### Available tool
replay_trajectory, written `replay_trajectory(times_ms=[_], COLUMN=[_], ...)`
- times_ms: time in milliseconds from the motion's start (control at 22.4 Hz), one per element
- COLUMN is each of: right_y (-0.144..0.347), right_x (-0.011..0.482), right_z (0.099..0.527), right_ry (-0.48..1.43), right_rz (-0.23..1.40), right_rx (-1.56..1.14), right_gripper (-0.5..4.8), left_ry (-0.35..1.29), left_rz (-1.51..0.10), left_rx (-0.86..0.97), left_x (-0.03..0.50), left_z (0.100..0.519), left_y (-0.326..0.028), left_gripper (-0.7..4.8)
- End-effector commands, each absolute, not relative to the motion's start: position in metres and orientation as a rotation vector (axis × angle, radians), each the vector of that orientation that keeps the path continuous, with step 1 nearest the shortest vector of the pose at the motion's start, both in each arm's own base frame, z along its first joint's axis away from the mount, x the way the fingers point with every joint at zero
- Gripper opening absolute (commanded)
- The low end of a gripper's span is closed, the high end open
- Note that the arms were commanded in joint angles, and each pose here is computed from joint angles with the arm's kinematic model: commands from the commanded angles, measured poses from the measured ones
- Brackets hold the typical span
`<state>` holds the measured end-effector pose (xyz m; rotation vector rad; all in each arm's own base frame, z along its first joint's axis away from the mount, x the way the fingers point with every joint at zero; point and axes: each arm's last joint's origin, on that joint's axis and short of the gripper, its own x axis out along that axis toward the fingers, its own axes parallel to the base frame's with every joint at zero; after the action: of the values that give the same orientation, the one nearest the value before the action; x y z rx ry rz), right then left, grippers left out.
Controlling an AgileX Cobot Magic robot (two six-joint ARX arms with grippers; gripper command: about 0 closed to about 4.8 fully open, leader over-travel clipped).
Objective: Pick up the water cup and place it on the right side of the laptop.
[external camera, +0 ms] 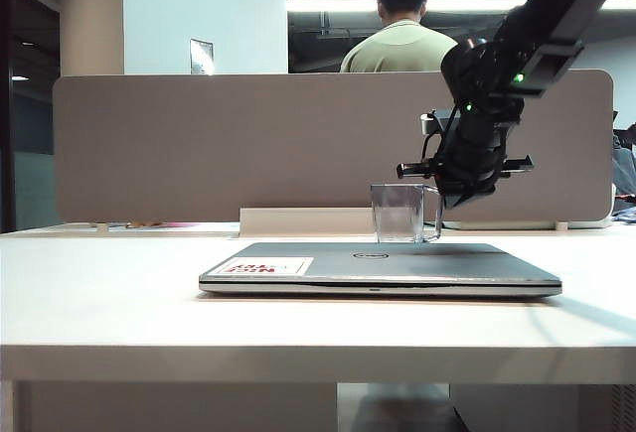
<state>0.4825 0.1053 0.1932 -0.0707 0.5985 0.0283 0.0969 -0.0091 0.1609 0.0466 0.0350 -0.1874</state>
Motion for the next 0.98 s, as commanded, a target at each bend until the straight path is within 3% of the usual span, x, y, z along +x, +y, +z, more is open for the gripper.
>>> replay_trajectory(times_ms=[45,491,670,893,938,982], right_y=[0.099,0.069,0.061,0.062,0.064,0.065], right_x=[0.479,0.483,0.484,0.488,0.490,0.490], right_z=[0.201,0.205,0.202,0.196,0.193,0.191], right_ry=[0.629,0.645,0.655,0.635,0.635,0.635], right_rz=[0.014,0.084,0.160,0.228,0.264,0.268], right_rx=[-0.074,0.051,0.087,0.103,0.114,0.114], right_gripper=[-0.08,-0.07,0.61,0.73,1.17,1.29], left_ry=[0.020,0.020,0.021,0.020,0.020,0.020], left_rz=[-0.191,-0.191,-0.191,-0.191,-0.191,-0.191], left_rx=[0.043,0.043,0.044,0.044,0.044,0.044], left_x=[0.097,0.097,0.097,0.097,0.097,0.097], left_z=[0.163,0.163,0.163,0.163,0.163,0.163], left_y=[-0.009,-0.009,-0.009,-0.009,-0.009,-0.009], left_gripper=[-0.04,-0.04,-0.04,-0.04,-0.04,-0.04])
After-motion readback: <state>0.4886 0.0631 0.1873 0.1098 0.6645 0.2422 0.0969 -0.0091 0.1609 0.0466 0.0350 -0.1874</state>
